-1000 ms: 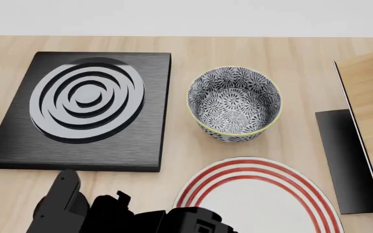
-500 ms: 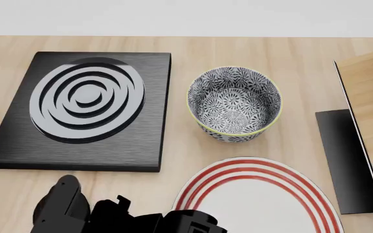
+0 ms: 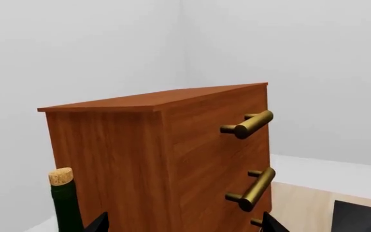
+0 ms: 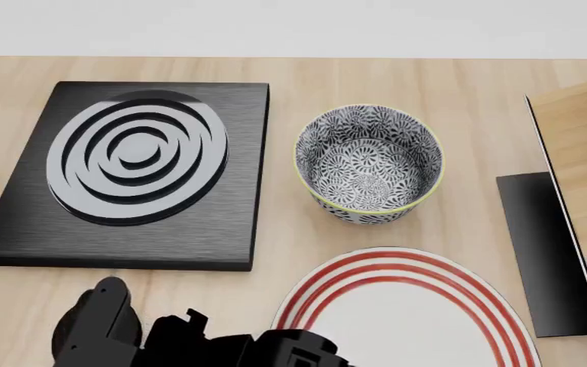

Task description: Pick up the cream cheese and put it in the bowl.

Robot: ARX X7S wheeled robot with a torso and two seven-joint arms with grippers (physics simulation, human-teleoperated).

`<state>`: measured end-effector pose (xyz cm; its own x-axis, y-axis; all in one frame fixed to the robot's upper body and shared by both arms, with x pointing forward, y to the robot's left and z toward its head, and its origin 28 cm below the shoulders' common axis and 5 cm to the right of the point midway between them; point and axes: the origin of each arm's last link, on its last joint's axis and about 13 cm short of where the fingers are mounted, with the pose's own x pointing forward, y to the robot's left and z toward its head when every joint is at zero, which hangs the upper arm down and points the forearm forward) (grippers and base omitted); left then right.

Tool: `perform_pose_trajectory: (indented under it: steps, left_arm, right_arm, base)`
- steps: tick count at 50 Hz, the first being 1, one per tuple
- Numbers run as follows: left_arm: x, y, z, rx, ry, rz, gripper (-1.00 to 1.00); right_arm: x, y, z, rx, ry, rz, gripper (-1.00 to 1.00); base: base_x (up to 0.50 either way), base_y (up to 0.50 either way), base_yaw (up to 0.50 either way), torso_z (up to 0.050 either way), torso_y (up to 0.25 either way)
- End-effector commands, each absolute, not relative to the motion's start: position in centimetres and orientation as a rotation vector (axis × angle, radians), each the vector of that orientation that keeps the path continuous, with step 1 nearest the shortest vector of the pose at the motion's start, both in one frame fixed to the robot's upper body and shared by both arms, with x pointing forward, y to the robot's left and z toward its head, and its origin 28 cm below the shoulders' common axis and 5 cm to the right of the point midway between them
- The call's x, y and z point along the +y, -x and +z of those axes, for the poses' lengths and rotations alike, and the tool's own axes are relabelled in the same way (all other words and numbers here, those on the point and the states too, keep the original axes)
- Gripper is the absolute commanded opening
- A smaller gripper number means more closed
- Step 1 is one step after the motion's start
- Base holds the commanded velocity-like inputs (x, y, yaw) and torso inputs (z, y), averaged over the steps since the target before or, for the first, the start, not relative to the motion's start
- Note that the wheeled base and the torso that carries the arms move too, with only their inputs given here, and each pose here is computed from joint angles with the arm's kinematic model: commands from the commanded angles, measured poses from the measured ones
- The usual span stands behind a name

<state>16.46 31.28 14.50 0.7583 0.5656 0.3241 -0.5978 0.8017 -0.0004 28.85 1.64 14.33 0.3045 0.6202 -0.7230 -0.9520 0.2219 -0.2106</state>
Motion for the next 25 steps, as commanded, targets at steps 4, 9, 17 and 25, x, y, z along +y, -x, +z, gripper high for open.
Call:
perform_pose_trajectory:
  steps: [4, 9, 17, 25]
  left_arm:
    - [31.28, -16.42, 14.46, -0.324, -0.104, 0.636, 1.00]
    - [31.27, -16.42, 14.50, -0.326, -0.103, 0.637, 1.00]
    - [31.27, -16.44, 14.49, -0.327, -0.104, 0.639, 1.00]
    - [31.29, -16.49, 14.49, -0.328, -0.105, 0.643, 1.00]
  right_arm:
    - [1.71, -29.41, 13.90, 0.569, 0.716, 1.169, 1.00]
    - [1.84, -29.41, 13.68, 0.573, 0.715, 1.176, 1.00]
    - [2.00, -29.47, 13.43, 0.578, 0.710, 1.186, 1.00]
    - [2.03, -29.26, 13.46, 0.572, 0.702, 1.206, -1.00]
  base:
    - [0.00, 0.00, 0.00, 0.000, 0.000]
    - [0.00, 0.00, 0.00, 0.000, 0.000]
    - [0.00, 0.00, 0.00, 0.000, 0.000]
    - [0.00, 0.00, 0.00, 0.000, 0.000]
